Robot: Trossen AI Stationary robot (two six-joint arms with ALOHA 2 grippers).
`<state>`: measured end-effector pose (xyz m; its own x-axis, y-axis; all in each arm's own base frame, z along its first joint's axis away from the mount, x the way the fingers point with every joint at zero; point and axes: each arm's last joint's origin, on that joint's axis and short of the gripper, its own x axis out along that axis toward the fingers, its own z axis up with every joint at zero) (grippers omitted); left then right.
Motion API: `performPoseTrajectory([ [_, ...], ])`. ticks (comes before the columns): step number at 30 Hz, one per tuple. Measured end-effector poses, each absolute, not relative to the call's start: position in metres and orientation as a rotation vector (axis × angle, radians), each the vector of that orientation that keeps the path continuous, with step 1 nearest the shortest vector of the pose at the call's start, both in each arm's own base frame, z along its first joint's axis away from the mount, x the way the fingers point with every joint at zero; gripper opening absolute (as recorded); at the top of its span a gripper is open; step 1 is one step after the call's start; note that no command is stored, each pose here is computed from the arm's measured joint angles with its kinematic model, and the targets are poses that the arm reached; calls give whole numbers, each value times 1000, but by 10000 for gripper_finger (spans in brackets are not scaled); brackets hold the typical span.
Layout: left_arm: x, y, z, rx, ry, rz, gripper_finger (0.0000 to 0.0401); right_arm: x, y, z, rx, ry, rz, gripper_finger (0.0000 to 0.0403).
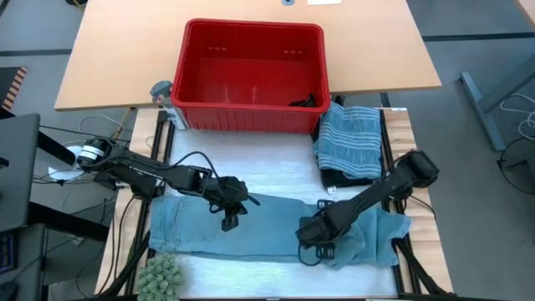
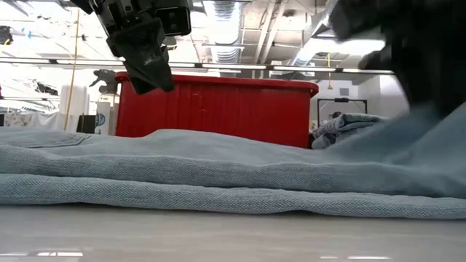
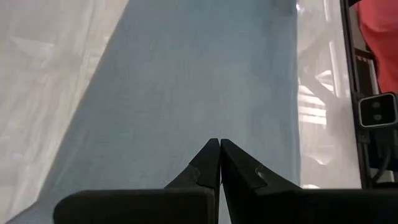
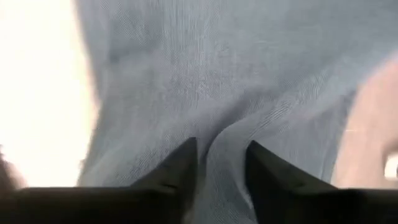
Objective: Fold Laundry from Bin
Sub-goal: Fold the light blue pants
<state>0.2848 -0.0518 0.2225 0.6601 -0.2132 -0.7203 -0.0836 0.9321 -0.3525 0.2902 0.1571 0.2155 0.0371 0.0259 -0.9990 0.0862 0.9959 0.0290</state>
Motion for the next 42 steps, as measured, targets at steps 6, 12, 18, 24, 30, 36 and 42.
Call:
performPoseTrajectory([
  [6, 284, -51, 220, -358, 868, -39, 0, 247, 147, 280, 303, 1446, -253, 227],
  [12, 281, -49, 217, -338, 902, -8, 0, 185, 165, 307, 431, 1399, -478, 238],
  [18, 280, -49, 216, -317, 917, -13, 0, 153, 204, 306, 624, 1325, -535, 239],
  [24, 281, -49, 217, -319, 908, -14, 0, 131, 225, 302, 675, 1273, -563, 239],
  [30, 281, -48, 217, -323, 909, -14, 0, 113, 230, 301, 711, 1245, -613, 239],
  [36, 280, -48, 216, -318, 915, -15, 0, 105, 229, 287, 659, 1166, -634, 240],
  [42, 280, -48, 216, -308, 916, -20, 0, 111, 225, 276, 628, 1061, -638, 240],
])
